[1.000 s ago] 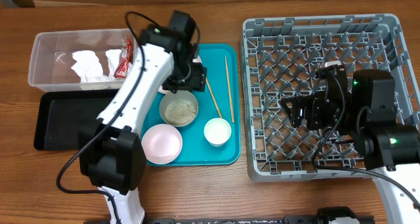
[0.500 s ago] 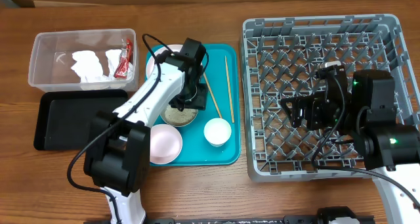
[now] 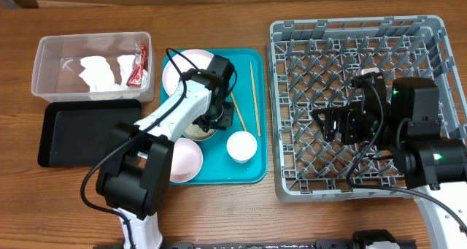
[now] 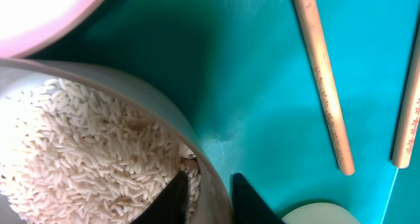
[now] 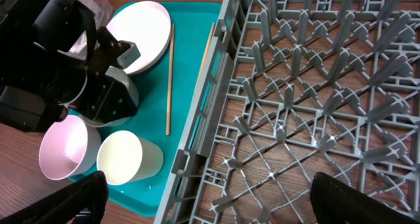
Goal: Sort waste into correct bins and load items into the dishwasher
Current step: 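Grasp the rim of the rice bowl with the left gripper, then tip the rice bowl over the black tray to pour out rice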
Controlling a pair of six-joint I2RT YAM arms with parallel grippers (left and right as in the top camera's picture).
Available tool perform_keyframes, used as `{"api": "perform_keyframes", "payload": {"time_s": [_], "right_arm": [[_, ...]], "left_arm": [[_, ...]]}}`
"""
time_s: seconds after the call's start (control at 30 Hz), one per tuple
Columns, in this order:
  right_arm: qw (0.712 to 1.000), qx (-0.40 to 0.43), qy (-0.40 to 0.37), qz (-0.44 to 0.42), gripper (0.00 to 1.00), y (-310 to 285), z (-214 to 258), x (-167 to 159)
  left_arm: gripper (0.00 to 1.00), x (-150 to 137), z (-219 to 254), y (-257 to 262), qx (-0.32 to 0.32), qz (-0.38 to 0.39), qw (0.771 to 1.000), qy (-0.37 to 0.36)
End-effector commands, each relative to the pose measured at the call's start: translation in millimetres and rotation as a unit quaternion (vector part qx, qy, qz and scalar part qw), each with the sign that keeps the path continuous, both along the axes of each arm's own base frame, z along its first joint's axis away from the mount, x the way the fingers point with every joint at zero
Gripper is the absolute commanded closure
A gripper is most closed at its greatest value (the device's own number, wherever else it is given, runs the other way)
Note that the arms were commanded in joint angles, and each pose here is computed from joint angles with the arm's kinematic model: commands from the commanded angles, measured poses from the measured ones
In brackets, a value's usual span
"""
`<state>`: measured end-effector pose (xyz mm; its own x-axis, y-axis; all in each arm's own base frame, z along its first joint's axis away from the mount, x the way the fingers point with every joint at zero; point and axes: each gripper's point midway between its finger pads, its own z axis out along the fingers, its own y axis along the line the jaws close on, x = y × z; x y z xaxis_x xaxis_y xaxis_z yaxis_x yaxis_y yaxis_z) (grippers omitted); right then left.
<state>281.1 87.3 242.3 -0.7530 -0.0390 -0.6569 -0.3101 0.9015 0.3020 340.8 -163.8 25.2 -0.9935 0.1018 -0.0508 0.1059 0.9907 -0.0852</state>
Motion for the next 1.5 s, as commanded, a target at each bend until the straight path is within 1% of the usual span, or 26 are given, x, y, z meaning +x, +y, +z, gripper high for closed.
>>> {"api": "perform_keyframes", "payload": {"time_s": [0.0, 0.07, 0.17, 0.27, 0.4, 0.43, 0.47, 0.57, 0.67, 0.73, 0.93, 1.07, 1.17, 1.23, 1.33, 1.47], "right_arm": [[1.000, 0.004, -0.017, 0.002, 0.00, 1, 13, 2], [1.000, 0.004, -0.017, 0.002, 0.00, 1, 13, 2], [1.000, 0.005, -0.017, 0.002, 0.00, 1, 13, 2], [1.000, 0.005, -0.017, 0.002, 0.00, 1, 13, 2], [1.000, 0.005, -0.017, 0.002, 0.00, 1, 13, 2], [1.000, 0.005, -0.017, 0.002, 0.00, 1, 13, 2], [1.000, 0.005, -0.017, 0.002, 0.00, 1, 13, 2], [1.000, 0.005, -0.017, 0.002, 0.00, 1, 13, 2], [1.000, 0.005, -0.017, 0.002, 0.00, 1, 13, 2], [1.000, 0.005, -0.017, 0.002, 0.00, 1, 13, 2], [1.000, 0.005, -0.017, 0.002, 0.00, 1, 13, 2], [1.000, 0.005, -0.018, 0.002, 0.00, 1, 13, 2], [1.000, 0.007, -0.017, 0.004, 0.00, 2, 13, 2], [1.000, 0.009, -0.017, 0.006, 0.00, 3, 13, 2], [1.000, 0.009, -0.017, 0.006, 0.00, 3, 13, 2], [1.000, 0.009, -0.017, 0.006, 0.00, 3, 13, 2]], "left_arm": [[0.87, 0, 2, 2, 0.005, 0.000, 1.000, -0.006], [0.95, 0, 2, 2, 0.006, 0.000, 1.000, -0.006], [0.96, -1, 6, 2, 0.008, 0.000, 1.000, -0.001], [0.96, -3, 26, 3, 0.013, -0.002, 1.000, 0.012], [0.96, 6, 65, -1, 0.010, -0.006, 1.000, 0.007], [0.96, 9, 77, -2, 0.008, -0.010, 1.000, 0.002], [0.96, 15, 101, -4, 0.004, -0.018, 1.000, -0.011], [0.96, 23, 132, 1, -0.002, -0.017, 0.999, -0.027], [0.96, 23, 156, 19, -0.005, 0.002, 1.000, -0.025], [0.96, 18, 165, 33, -0.019, 0.004, 1.000, -0.013], [0.96, 2, 185, 96, -0.060, 0.050, 0.997, 0.018], [0.96, -2, 198, 125, -0.125, 0.063, 0.990, 0.011], [0.96, -5, 202, 141, -0.190, 0.066, 0.980, -0.001], [0.96, -6, 201, 150, -0.237, 0.074, 0.969, -0.006], [0.96, -5, 199, 162, -0.326, 0.091, 0.941, -0.027], [0.96, -4, 187, 187, -0.414, 0.137, 0.897, -0.065]]}}
